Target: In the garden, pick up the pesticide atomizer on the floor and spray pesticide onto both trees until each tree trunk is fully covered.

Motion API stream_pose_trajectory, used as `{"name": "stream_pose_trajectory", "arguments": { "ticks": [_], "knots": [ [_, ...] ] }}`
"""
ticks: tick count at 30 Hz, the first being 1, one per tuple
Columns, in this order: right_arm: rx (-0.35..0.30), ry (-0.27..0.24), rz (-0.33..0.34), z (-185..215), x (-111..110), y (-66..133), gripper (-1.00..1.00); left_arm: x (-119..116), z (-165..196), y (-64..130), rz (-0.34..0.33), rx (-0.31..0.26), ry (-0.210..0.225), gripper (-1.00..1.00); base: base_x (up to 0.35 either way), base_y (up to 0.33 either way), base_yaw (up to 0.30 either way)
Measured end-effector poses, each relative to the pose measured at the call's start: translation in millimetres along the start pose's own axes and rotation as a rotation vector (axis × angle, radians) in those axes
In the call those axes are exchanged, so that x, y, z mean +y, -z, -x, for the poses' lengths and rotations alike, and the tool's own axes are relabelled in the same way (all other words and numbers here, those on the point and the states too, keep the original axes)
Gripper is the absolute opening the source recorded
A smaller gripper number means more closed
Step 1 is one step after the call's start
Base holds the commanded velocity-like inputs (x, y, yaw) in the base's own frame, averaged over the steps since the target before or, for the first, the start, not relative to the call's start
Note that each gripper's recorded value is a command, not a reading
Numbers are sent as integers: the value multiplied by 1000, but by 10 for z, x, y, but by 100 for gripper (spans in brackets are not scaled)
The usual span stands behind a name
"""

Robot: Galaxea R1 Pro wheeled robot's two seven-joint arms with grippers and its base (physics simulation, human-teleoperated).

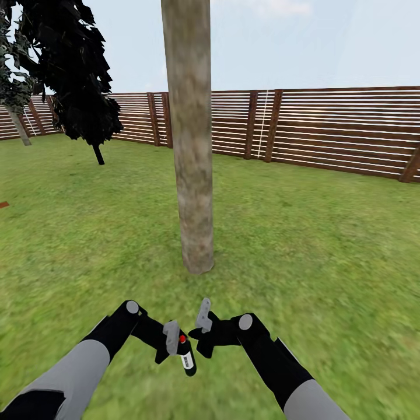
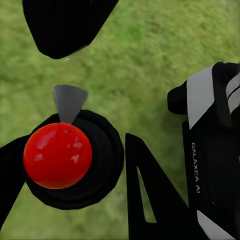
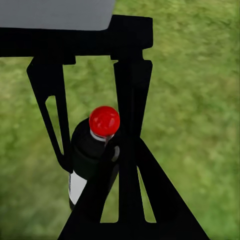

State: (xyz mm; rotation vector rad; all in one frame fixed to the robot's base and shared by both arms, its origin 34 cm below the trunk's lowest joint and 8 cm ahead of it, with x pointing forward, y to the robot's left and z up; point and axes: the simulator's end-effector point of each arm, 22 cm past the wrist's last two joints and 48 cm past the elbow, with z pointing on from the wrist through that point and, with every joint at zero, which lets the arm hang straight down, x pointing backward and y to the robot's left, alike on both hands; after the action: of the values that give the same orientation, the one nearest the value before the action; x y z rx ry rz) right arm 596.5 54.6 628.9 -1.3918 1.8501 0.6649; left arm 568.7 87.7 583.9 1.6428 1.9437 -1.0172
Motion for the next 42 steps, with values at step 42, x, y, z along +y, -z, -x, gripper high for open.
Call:
{"name": "stream_pose_trajectory", "arguments": {
  "ticks": [42],
  "knots": [
    [35,-56,-61,-297,-213,83,-100,630,-1372,1494,320,238,184,-100,0,0,0]
  ]
}}
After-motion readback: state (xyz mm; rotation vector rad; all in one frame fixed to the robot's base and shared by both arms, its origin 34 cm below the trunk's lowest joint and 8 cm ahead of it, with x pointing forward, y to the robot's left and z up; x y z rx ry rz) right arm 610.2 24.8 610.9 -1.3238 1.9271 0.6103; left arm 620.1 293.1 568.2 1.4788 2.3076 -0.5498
